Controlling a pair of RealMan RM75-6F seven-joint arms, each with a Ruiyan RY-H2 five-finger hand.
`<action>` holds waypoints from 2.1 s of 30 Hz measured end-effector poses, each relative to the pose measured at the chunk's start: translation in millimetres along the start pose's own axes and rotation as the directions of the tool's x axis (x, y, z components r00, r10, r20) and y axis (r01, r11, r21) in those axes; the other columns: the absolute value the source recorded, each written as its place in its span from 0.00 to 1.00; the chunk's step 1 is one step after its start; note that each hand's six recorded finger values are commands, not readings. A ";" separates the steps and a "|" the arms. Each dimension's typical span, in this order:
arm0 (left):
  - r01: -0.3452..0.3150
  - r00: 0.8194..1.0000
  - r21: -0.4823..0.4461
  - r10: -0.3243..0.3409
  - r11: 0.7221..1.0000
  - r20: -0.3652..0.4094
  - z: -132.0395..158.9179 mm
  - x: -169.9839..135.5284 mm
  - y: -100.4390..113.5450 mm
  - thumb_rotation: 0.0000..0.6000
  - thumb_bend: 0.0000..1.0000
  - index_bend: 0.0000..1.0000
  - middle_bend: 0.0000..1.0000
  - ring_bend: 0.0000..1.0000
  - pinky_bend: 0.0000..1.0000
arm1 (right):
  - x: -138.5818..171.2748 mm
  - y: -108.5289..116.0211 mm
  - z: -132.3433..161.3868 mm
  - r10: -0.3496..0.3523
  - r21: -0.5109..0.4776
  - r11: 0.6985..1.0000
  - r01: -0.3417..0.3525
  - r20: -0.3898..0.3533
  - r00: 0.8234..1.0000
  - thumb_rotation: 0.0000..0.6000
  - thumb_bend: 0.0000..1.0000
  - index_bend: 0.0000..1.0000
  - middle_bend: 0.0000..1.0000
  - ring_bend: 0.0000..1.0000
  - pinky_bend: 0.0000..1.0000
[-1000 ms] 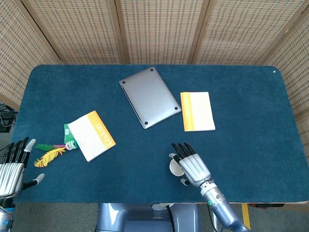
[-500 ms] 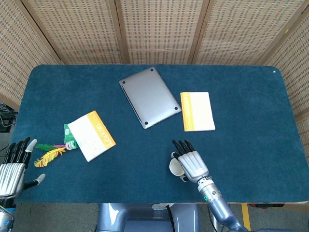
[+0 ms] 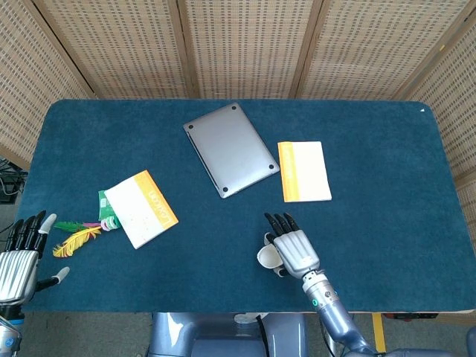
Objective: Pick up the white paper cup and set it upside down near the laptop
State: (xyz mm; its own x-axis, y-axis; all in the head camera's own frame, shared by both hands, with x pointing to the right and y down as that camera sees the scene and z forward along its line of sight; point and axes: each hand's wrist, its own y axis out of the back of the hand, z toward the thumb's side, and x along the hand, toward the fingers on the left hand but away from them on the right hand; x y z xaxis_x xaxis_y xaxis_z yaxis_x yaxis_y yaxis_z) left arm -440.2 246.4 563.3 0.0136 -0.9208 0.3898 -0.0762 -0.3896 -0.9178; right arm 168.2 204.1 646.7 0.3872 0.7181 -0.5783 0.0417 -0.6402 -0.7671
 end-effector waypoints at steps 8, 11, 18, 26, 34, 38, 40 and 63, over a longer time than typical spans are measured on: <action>0.010 1.000 0.001 -0.010 1.000 -0.002 -0.3 0.8 -2.5 1.00 0.15 0.00 0.00 0.00 0.00 | -7.8 19.2 5.7 -0.056 -0.109 0.993 0.054 -0.014 0.998 1.00 0.29 0.43 0.05 0.00 0.03; 0.008 1.000 0.009 -0.008 1.000 -0.002 0.4 0.7 -2.7 1.00 0.15 0.00 0.00 0.00 0.00 | -16.5 26.3 5.5 -0.094 -0.146 0.985 0.092 -0.009 0.996 1.00 0.29 0.43 0.05 0.00 0.03; 0.002 1.000 0.005 -0.002 1.000 -0.003 0.5 0.2 -1.3 1.00 0.15 0.00 0.00 0.00 0.00 | -40.9 38.9 9.8 -0.164 -0.237 0.958 0.164 0.019 0.986 1.00 0.29 0.43 0.05 0.00 0.03; 0.016 1.000 0.017 -0.016 1.000 0.002 2.3 0.2 -5.4 1.00 0.15 0.00 0.00 0.00 0.00 | -66.1 33.1 12.6 -0.138 -0.294 0.944 0.149 0.058 0.989 1.00 0.29 0.43 0.05 0.00 0.01; 0.013 1.000 0.012 -0.013 1.000 0.000 1.2 1.2 -5.4 1.00 0.15 0.00 0.00 0.00 0.00 | -86.6 16.3 12.5 -0.122 -0.312 0.939 0.147 0.097 0.988 1.00 0.29 0.43 0.04 0.00 0.00; 0.012 1.000 0.010 -0.012 1.000 0.000 0.9 1.7 -5.0 1.00 0.15 0.00 0.00 0.00 0.00 | -91.5 11.3 10.1 -0.118 -0.324 0.934 0.148 0.111 0.987 1.00 0.29 0.43 0.04 0.00 0.00; 0.009 1.000 0.007 -0.009 1.000 -0.002 0.5 1.6 -4.2 1.00 0.15 0.00 0.00 0.00 0.00 | -93.3 8.4 7.9 -0.113 -0.321 0.936 0.146 0.117 0.987 1.00 0.29 0.43 0.04 0.00 0.00; 0.014 1.000 0.001 -0.014 1.000 0.010 3.3 -0.4 -3.5 1.00 0.15 0.00 0.00 0.00 0.00 | -78.4 1.4 -40.2 -0.068 -0.190 0.976 0.109 0.212 0.975 1.00 0.29 0.19 0.00 0.00 0.00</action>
State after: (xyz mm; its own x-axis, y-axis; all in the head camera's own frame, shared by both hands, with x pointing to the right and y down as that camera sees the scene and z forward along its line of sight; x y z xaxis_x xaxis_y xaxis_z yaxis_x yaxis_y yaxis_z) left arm -436.7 248.1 566.1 0.0241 -0.9156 0.4015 -0.0755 -0.4021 -0.9125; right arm 174.9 136.0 702.1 0.1798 0.8012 -0.5707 0.2583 -0.5983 -0.7585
